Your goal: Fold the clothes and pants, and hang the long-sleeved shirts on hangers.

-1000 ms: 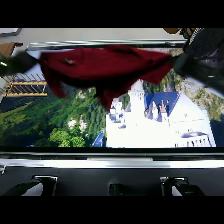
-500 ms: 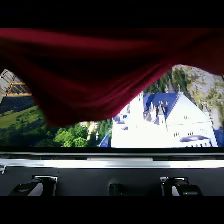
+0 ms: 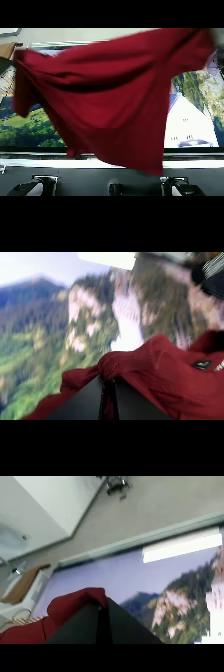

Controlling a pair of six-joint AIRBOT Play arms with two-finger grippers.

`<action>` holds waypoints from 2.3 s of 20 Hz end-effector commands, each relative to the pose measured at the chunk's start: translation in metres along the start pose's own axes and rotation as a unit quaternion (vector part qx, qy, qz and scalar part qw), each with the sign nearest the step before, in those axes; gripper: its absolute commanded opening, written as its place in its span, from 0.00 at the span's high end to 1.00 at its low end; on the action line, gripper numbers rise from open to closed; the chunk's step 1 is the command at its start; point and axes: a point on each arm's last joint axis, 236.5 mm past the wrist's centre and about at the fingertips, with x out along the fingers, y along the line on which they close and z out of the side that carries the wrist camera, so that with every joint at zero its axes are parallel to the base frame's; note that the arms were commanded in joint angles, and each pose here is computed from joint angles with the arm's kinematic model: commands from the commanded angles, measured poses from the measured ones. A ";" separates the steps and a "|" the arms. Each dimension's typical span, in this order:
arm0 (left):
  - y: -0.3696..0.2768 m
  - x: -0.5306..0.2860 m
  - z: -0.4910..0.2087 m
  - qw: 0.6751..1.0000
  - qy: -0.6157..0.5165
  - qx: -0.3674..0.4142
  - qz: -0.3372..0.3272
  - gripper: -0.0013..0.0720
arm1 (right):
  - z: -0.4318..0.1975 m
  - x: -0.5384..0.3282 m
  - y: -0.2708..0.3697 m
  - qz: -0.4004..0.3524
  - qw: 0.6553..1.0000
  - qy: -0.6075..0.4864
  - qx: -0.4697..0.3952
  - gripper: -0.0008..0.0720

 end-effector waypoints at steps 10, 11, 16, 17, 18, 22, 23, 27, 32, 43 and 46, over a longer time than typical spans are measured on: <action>0.195 0.224 -0.159 0.958 0.239 -0.129 0.096 0.96 | -0.241 0.234 -0.246 -0.111 0.938 0.254 0.206 0.94; 0.197 0.231 -0.165 0.956 0.245 -0.128 0.097 0.96 | -0.244 0.237 -0.250 -0.114 0.938 0.251 0.212 0.94; 0.197 0.244 -0.173 0.957 0.248 -0.114 0.096 0.96 | -0.247 0.232 -0.246 -0.109 0.934 0.266 0.212 0.67; 0.198 0.243 -0.173 0.957 0.249 -0.114 0.096 0.96 | -0.246 0.228 -0.240 -0.106 0.934 0.272 0.207 0.67; 0.198 0.243 -0.173 0.957 0.248 -0.115 0.096 0.96 | -0.243 0.221 -0.234 -0.103 0.934 0.282 0.192 0.67; 0.198 0.243 -0.173 0.957 0.248 -0.115 0.096 0.96 | -0.217 0.148 -0.233 -0.131 0.922 0.350 0.096 0.62; 0.198 0.242 -0.173 0.957 0.250 -0.115 0.096 0.96 | -0.210 0.117 -0.245 -0.155 0.911 0.377 0.071 0.62; 0.195 0.240 -0.179 0.953 0.263 -0.115 0.093 0.96 | -0.201 -0.003 -0.278 -0.224 0.874 0.426 0.065 0.45; 0.194 0.238 -0.181 0.952 0.269 -0.116 0.091 0.96 | -0.296 -0.083 -0.277 -0.241 0.832 0.478 0.145 0.31; 0.193 0.237 -0.184 0.950 0.275 -0.116 0.090 0.96 | -0.388 -0.083 -0.262 -0.183 0.820 0.483 0.247 0.32; 0.192 0.236 -0.186 0.949 0.280 -0.117 0.089 0.96 | -0.389 -0.080 -0.272 -0.192 0.823 0.478 0.241 0.32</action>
